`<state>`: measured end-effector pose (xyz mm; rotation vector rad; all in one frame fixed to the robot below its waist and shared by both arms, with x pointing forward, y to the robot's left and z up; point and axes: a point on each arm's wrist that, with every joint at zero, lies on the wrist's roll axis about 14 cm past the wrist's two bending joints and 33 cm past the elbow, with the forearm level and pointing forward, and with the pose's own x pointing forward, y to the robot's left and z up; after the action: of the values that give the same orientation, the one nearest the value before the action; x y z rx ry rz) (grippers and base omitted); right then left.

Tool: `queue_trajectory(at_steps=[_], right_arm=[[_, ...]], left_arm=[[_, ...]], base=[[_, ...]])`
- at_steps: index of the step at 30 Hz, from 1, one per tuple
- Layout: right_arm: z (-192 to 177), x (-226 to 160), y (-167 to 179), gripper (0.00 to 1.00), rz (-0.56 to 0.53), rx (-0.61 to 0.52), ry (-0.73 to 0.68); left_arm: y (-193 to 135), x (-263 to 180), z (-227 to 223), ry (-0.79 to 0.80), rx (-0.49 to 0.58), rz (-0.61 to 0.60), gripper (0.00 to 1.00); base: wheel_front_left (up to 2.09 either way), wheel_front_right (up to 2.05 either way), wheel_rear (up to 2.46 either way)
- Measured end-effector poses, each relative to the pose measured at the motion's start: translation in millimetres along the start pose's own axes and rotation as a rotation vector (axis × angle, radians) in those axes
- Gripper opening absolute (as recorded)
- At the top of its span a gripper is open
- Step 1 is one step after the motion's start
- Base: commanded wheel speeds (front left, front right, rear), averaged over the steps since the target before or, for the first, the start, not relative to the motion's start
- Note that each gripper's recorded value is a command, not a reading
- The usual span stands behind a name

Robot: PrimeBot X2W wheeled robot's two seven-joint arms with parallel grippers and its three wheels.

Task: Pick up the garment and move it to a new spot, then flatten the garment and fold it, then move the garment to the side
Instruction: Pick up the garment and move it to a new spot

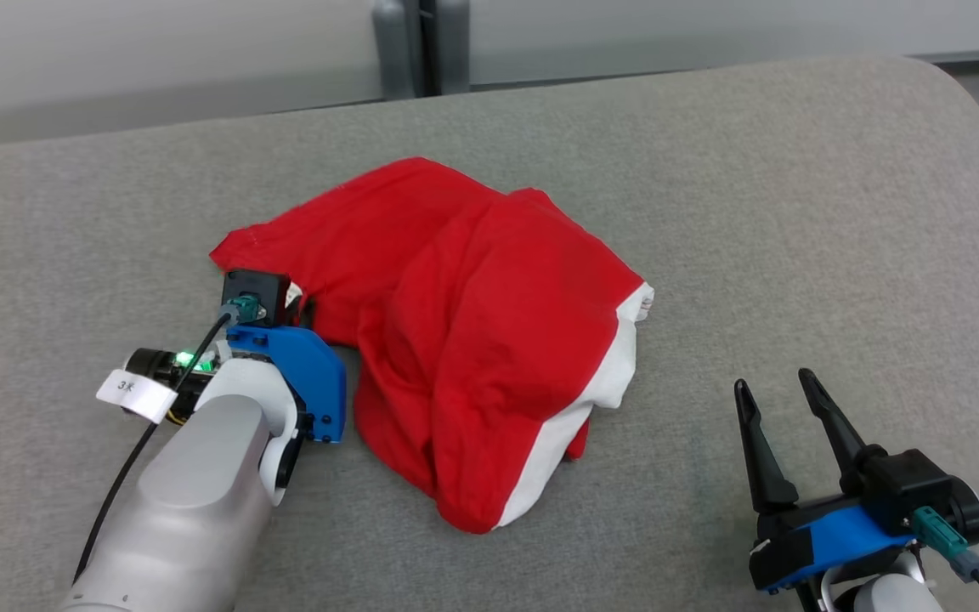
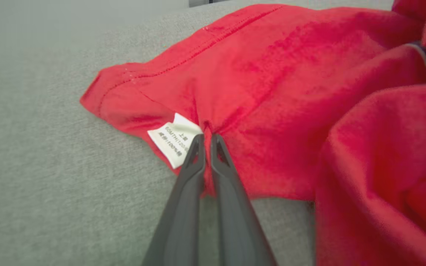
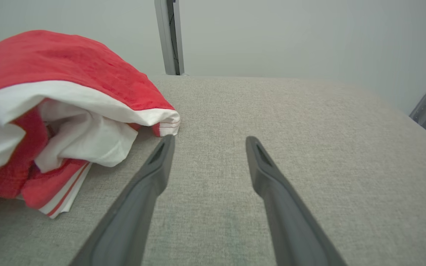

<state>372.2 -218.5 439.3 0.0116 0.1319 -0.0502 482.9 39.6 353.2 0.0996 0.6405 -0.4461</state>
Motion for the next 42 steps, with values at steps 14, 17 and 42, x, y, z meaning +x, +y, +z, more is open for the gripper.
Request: queue_trajectory(at_steps=[14, 17, 42], right_arm=[[31.0, -5.4, 30.4, 1.00, 0.093, 0.012, -0.100], [37.0, -10.8, 35.9, 1.00, 0.109, 0.017, -0.120], [25.1, -2.9, 48.5, 1.00, 0.149, -0.009, -0.084]], left_arm=[[43.1, -94.5, 159.3, -0.489, 0.129, 0.122, 0.00], [47.9, -133.0, 202.6, -0.610, 0.190, 0.149, 0.00], [272.6, -327.8, 256.1, -0.660, 0.137, 0.795, 0.00]], base=[[0.00, 0.00, 0.00], [0.00, 0.00, 0.00], [0.00, 0.00, 0.00]])
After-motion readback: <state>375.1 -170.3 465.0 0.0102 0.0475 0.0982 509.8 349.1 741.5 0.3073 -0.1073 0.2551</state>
